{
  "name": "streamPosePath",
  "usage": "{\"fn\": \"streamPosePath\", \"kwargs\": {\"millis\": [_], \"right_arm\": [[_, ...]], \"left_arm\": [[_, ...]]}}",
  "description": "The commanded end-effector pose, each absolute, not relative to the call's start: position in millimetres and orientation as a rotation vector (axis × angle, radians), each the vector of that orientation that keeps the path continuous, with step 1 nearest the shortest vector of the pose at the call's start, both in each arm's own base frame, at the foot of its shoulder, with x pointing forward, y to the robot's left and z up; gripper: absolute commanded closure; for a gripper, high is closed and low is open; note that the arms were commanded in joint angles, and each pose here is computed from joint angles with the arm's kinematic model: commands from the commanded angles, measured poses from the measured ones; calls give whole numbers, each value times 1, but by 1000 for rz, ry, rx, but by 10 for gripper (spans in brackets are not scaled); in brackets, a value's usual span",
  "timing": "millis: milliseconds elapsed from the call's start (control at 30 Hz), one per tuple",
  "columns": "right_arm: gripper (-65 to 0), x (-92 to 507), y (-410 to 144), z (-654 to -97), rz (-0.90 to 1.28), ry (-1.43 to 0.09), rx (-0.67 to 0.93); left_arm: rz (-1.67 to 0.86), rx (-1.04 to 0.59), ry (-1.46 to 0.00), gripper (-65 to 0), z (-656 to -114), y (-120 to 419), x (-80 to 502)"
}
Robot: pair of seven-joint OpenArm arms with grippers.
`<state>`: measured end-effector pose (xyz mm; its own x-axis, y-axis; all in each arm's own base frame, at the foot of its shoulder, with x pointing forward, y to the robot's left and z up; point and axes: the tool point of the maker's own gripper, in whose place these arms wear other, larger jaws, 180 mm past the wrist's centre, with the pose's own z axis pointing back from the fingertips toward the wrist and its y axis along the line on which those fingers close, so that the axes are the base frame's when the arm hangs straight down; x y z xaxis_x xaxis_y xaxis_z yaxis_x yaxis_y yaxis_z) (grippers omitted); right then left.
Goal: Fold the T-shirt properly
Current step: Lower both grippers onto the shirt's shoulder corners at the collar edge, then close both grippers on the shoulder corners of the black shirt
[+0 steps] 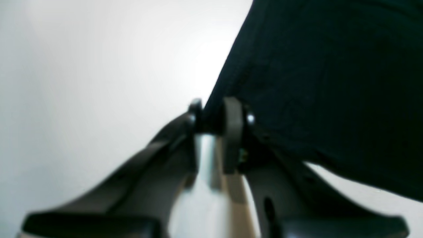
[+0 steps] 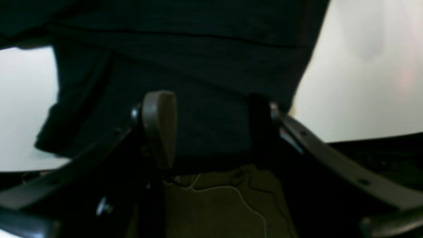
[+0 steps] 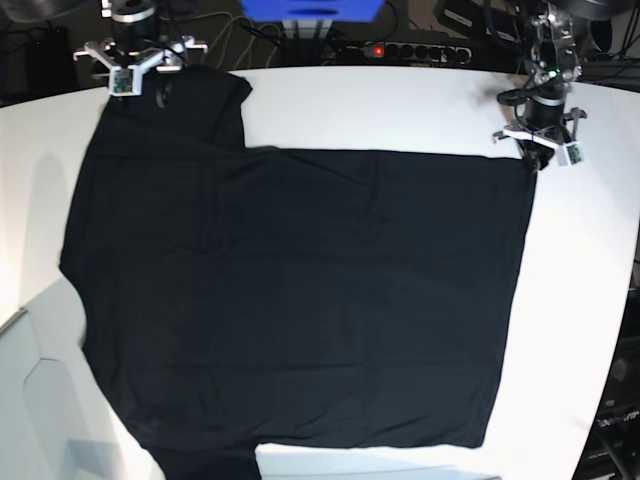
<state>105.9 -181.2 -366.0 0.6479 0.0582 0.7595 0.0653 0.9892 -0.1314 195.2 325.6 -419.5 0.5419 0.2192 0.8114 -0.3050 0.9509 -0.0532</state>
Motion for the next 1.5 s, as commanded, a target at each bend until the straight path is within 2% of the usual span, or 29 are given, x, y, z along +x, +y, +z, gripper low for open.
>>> {"fn": "streamPosePath", "kwargs": {"millis": [0, 167, 300, 400, 567, 900, 1167, 1467], "right_arm": [[-356, 107, -186, -358, -3, -896, -167], [-356, 111, -210, -352, -18, -912, -238], [-356, 112, -230, -347, -49, -922, -277], [-359, 115, -239, -344, -111, -936, -249], [-356, 126, -237, -357, -86, -843, -134], [-358, 137, -258, -367, -80, -722, -146], [-358, 108, -259, -413, -137, -585, -96], [-355, 106, -245, -422, -120, -563, -59]], "left_arm": [[296, 101, -962, -80, -414, 327, 198], [290, 99, -968, 0, -411, 326, 199], [291, 102, -970, -2, -411, 327, 199], [293, 104, -969, -2, -411, 329, 198], [294, 106, -972, -2, -410, 329, 198], [293, 107, -972, -2, -409, 330, 199], [292, 109, -973, -2, -409, 331, 199], [291, 110, -973, -1, -409, 331, 199]]}}
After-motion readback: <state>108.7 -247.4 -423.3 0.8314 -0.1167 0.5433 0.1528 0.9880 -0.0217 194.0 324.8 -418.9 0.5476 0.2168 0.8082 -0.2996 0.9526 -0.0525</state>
